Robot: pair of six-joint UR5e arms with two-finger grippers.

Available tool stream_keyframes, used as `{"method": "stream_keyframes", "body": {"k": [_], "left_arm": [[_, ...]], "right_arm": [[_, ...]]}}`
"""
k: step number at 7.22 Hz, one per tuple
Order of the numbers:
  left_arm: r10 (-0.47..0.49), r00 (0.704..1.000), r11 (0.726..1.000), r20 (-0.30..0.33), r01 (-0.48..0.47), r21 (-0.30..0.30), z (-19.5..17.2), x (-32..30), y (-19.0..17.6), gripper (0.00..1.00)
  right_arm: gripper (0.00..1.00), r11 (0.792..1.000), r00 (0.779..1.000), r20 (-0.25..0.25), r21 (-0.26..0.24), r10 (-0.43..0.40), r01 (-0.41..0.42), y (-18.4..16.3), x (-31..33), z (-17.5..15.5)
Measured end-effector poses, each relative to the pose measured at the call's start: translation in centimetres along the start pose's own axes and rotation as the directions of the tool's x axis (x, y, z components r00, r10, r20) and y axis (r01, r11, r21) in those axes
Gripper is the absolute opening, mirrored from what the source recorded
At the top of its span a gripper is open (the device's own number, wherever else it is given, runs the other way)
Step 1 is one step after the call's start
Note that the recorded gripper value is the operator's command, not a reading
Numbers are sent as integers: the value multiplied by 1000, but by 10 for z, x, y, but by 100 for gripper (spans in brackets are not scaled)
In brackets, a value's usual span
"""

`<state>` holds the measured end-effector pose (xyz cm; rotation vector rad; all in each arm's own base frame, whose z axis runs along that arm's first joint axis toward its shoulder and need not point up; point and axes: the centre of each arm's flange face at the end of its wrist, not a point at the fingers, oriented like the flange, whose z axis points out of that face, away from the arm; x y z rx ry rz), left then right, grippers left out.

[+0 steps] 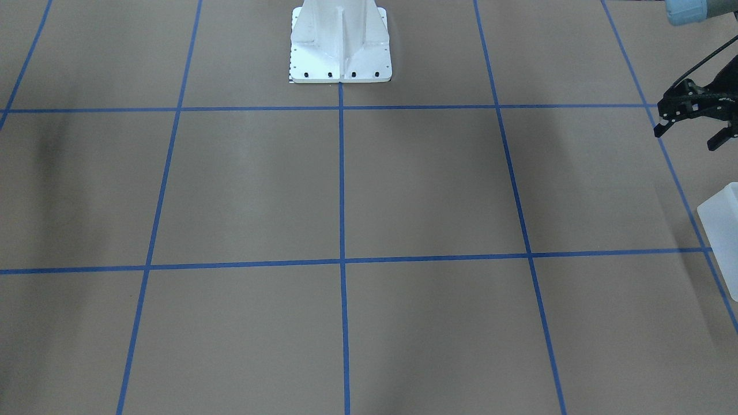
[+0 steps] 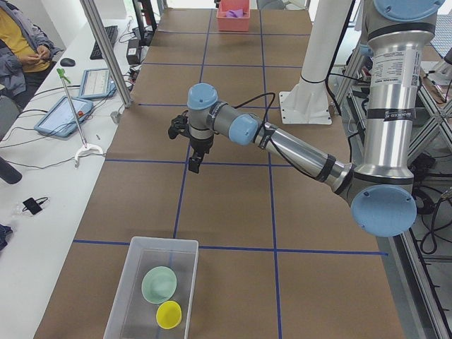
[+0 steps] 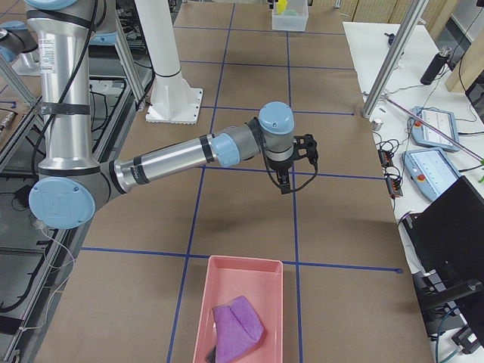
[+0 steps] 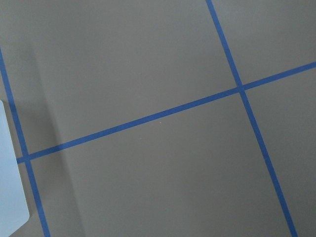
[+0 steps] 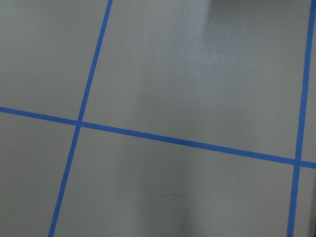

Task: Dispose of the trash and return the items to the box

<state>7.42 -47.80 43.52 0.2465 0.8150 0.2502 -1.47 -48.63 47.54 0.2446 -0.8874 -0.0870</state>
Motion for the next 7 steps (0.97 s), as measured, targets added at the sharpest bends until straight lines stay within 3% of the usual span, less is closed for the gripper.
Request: {"method": "stream_keyframes", "body": {"k": [7], "left_arm": [[-19, 1000, 1000, 7, 19, -10, 7, -8, -2, 98]], "right_arm": [[100, 1000, 999, 33, 10, 25, -25, 6, 6, -14]]}}
